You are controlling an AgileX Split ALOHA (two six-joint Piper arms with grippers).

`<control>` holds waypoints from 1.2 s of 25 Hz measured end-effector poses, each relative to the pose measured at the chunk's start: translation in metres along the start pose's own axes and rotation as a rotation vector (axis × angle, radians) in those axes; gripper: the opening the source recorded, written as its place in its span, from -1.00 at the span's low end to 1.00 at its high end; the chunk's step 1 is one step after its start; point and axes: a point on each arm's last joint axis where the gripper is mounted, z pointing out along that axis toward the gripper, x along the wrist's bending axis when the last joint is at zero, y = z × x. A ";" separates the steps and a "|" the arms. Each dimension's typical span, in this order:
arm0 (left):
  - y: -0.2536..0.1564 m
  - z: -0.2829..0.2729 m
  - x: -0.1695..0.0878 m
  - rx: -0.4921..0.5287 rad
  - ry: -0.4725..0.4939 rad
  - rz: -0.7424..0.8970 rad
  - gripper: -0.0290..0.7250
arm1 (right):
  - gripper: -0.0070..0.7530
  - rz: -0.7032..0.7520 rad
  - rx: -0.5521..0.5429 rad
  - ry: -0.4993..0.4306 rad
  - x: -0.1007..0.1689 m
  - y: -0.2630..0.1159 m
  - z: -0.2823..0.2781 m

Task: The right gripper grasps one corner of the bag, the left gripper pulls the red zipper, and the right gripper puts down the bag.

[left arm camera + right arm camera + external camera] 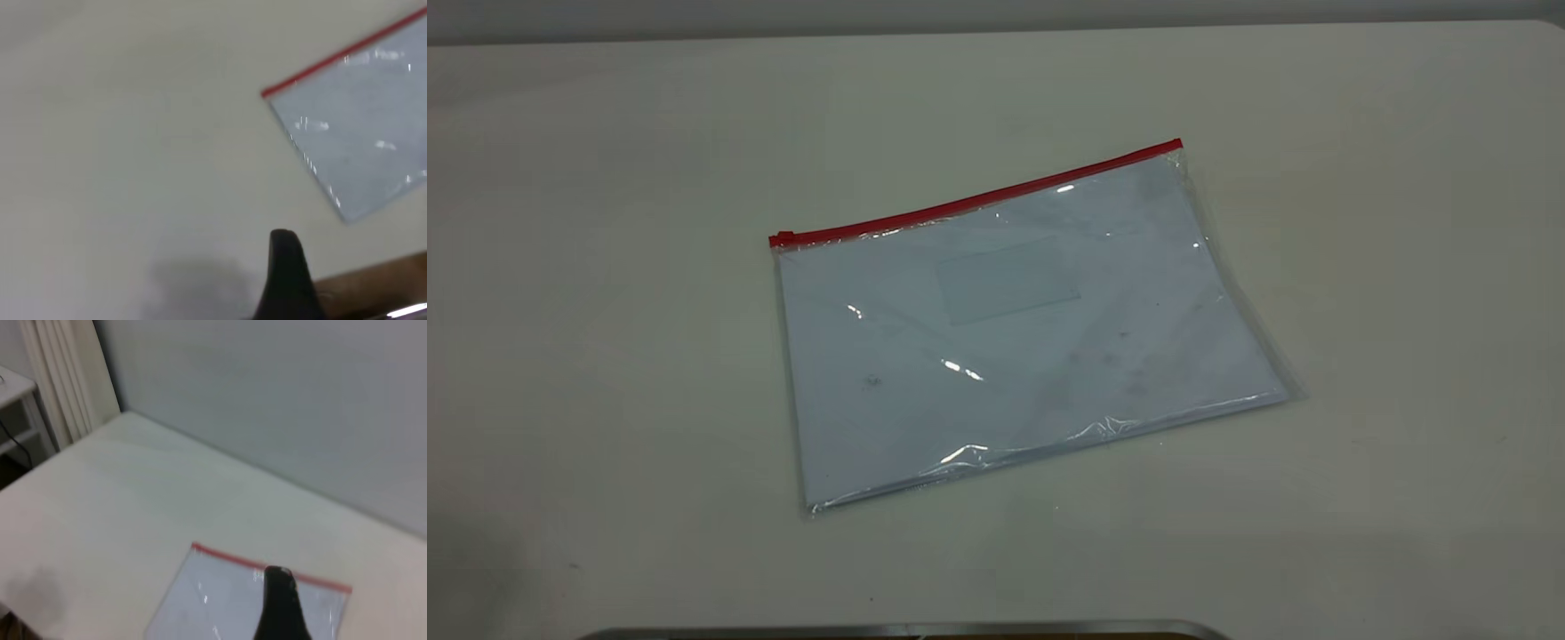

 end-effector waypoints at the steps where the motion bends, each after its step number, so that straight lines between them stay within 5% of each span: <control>1: -0.013 0.001 0.000 0.005 0.000 -0.001 0.63 | 0.53 0.014 0.016 -0.011 0.002 -0.011 -0.001; 15: -0.139 0.010 -0.005 -0.091 0.000 0.003 0.63 | 0.53 -0.035 0.099 -0.274 0.020 -0.145 -0.021; 30: -0.169 0.052 -0.005 0.004 -0.004 0.043 0.63 | 0.53 0.058 0.261 -0.425 -0.011 -0.216 0.016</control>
